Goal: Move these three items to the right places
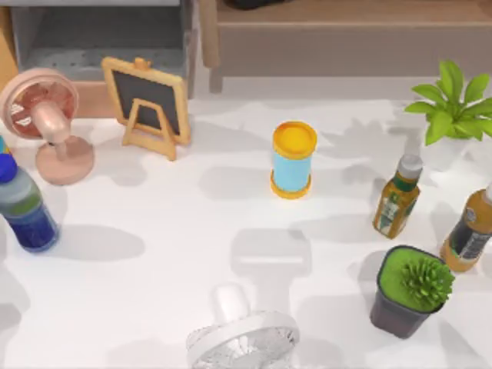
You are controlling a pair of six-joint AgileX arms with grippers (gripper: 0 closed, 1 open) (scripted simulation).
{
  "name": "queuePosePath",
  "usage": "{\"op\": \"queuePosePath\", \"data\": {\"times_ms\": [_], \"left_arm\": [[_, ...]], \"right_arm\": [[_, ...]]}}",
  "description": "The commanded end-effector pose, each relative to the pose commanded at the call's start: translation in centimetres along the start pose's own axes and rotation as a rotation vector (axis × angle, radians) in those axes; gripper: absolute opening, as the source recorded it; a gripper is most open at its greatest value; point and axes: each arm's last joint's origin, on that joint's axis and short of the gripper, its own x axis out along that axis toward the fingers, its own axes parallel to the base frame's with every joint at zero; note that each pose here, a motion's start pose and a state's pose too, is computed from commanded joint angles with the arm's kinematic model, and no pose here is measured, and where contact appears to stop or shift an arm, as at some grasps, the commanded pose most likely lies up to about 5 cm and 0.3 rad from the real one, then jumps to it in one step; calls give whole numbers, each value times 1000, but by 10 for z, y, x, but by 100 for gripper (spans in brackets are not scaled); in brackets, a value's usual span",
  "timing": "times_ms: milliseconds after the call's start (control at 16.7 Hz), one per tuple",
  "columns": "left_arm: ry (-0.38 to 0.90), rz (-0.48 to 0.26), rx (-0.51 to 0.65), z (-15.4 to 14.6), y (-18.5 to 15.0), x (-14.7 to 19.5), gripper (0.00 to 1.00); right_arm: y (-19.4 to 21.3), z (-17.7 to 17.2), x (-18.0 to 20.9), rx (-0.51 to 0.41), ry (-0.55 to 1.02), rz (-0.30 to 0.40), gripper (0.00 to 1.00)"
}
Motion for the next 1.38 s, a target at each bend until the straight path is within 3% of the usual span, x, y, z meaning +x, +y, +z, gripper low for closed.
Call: {"op": "queuePosePath", "data": {"times_ms": [480,1260,1380], "left_arm": [[-4,-17,-18,2,-5,5,0],[-4,-17,-18,2,-5,5,98],[-4,-17,-18,2,-5,5,100]], "right_arm": [[0,0,0,0,0,0,100],[0,0,0,0,0,0,100],[0,0,0,0,0,0,100]]}}
